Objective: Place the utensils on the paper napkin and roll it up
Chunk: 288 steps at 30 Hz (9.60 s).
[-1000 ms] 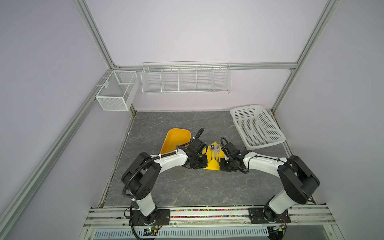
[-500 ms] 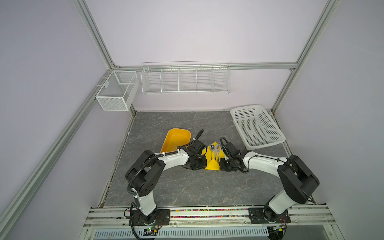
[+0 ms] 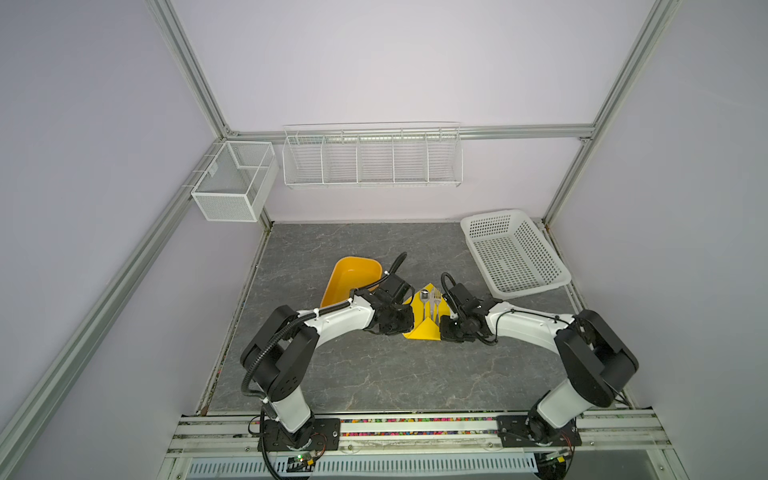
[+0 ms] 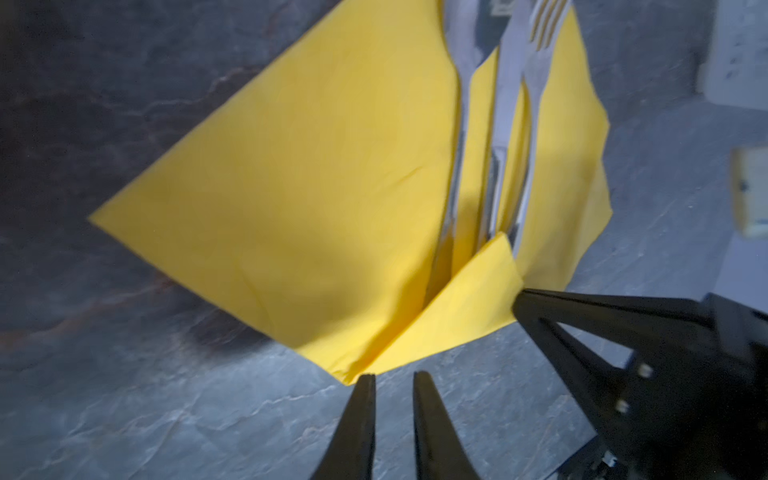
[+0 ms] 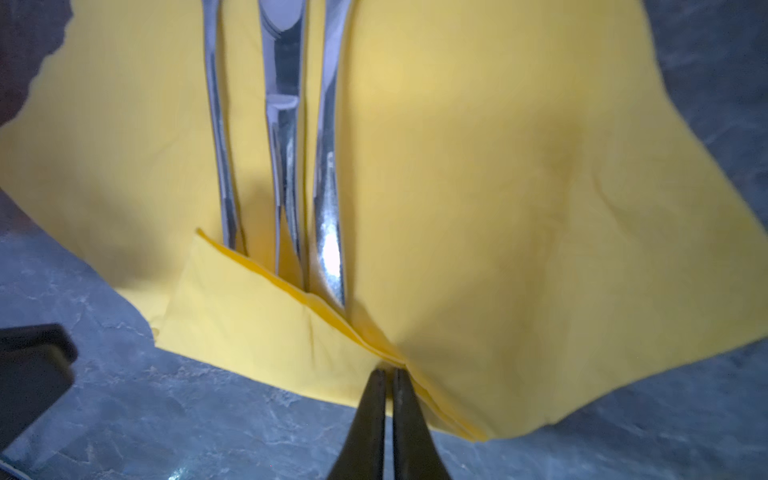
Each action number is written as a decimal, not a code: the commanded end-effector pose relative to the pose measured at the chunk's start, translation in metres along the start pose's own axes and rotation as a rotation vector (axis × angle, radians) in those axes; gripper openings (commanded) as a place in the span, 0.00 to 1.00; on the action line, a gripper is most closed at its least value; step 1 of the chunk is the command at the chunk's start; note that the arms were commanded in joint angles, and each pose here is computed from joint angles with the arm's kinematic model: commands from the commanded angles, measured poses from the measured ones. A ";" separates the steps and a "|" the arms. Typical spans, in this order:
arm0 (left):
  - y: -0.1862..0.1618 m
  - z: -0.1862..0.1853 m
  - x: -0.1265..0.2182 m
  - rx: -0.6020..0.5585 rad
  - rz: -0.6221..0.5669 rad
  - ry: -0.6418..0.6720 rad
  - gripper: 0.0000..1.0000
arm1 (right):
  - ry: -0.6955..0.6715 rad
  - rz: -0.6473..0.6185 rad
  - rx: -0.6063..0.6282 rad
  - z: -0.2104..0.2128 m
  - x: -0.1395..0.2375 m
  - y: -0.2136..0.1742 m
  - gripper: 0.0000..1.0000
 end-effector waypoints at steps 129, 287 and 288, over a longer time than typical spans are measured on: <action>0.004 -0.041 -0.062 -0.058 0.117 -0.135 0.10 | 0.614 -0.056 -0.334 -0.006 0.004 0.047 0.62; 0.012 0.001 -0.028 0.073 0.000 -0.005 0.09 | 0.383 0.017 0.011 0.059 0.007 0.017 0.27; 0.013 0.001 -0.024 0.074 -0.008 -0.007 0.09 | 0.390 0.019 0.012 0.059 0.007 0.017 0.29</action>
Point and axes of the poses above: each gripper's point midway between its finger pads, its own x axis back along the fingers, its own z axis along the line the jaws close on, y = z × x, the point moved 8 cm from there along x, back along the fingers, and after that the axes turned 12 degrees about -x, right-handed, at the moved point
